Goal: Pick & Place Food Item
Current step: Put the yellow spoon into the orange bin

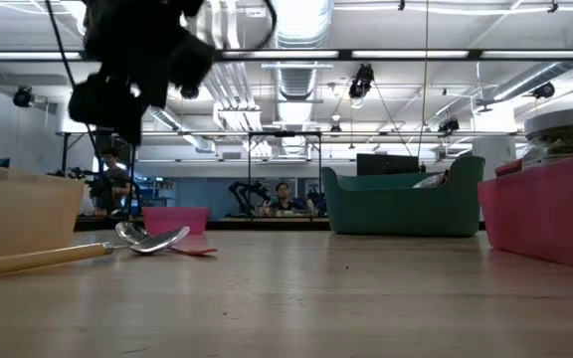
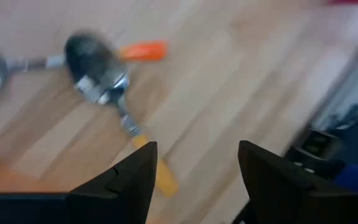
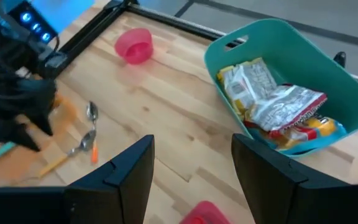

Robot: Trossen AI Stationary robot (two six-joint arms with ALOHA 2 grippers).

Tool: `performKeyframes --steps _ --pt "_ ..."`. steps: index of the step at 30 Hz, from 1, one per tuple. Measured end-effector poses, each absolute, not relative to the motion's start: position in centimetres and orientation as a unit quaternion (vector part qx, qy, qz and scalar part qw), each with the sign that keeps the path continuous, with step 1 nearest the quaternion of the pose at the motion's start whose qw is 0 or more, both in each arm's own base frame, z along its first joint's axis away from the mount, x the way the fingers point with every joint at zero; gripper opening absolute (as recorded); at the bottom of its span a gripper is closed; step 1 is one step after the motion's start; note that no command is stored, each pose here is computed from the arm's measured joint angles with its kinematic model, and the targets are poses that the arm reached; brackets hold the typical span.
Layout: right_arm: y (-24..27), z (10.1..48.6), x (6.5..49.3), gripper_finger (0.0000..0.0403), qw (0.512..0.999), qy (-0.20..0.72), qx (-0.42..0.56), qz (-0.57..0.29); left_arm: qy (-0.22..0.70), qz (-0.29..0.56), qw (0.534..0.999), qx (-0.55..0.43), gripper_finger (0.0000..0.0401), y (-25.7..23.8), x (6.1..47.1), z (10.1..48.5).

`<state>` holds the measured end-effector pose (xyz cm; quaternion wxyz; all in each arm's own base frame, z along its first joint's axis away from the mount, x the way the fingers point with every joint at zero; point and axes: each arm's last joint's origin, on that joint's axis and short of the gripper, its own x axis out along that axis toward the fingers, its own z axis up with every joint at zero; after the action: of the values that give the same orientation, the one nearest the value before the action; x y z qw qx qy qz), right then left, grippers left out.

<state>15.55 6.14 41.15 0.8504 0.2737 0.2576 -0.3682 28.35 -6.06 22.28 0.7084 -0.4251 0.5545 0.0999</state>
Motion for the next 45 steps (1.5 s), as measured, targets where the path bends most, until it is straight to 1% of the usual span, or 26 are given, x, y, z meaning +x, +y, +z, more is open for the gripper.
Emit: performKeyframes --steps 3,6,13,18,25,31,35,39,42,45 --pt "5.8 40.6 14.7 0.0210 0.859 0.269 0.261 -0.349 0.597 0.125 0.664 -0.434 0.0226 -6.7 29.3 19.9" --pt "5.5 40.2 14.2 0.0210 0.866 0.279 0.247 -0.333 0.623 0.145 0.637 -0.431 0.0225 -7.4 30.2 18.6" --pt "5.0 40.4 13.2 0.0210 0.879 0.287 0.219 -0.313 0.639 0.188 0.623 -0.410 0.0225 -8.3 32.5 17.0" --pt "4.7 40.7 12.8 0.0210 0.885 0.286 0.209 -0.303 0.671 0.232 0.594 -0.379 0.0225 -8.4 32.9 15.6" --pt "4.7 40.8 12.7 0.0210 0.890 0.293 0.196 -0.290 0.675 0.251 0.597 -0.354 0.0225 -8.4 33.4 15.3" --pt "4.7 40.8 12.7 0.0210 0.890 0.293 0.195 -0.289 0.674 0.247 0.604 -0.347 0.0225 -8.3 33.2 14.9" --pt "4.7 40.8 12.7 0.0210 0.890 0.293 0.195 -0.289 0.681 0.247 0.596 -0.345 0.0225 -8.2 32.8 14.3" --pt "4.7 40.8 12.7 0.0210 0.890 0.293 0.196 -0.289 0.678 0.236 0.599 -0.355 0.0223 -8.3 32.8 13.9" --pt "4.7 40.8 12.7 0.0210 0.890 0.292 0.196 -0.289 0.669 0.227 0.609 -0.361 0.0209 -8.3 32.9 13.6" --pt "4.7 40.8 12.7 0.0210 0.890 0.292 0.198 -0.289 0.671 0.225 0.606 -0.364 0.0177 -8.2 32.8 13.4"
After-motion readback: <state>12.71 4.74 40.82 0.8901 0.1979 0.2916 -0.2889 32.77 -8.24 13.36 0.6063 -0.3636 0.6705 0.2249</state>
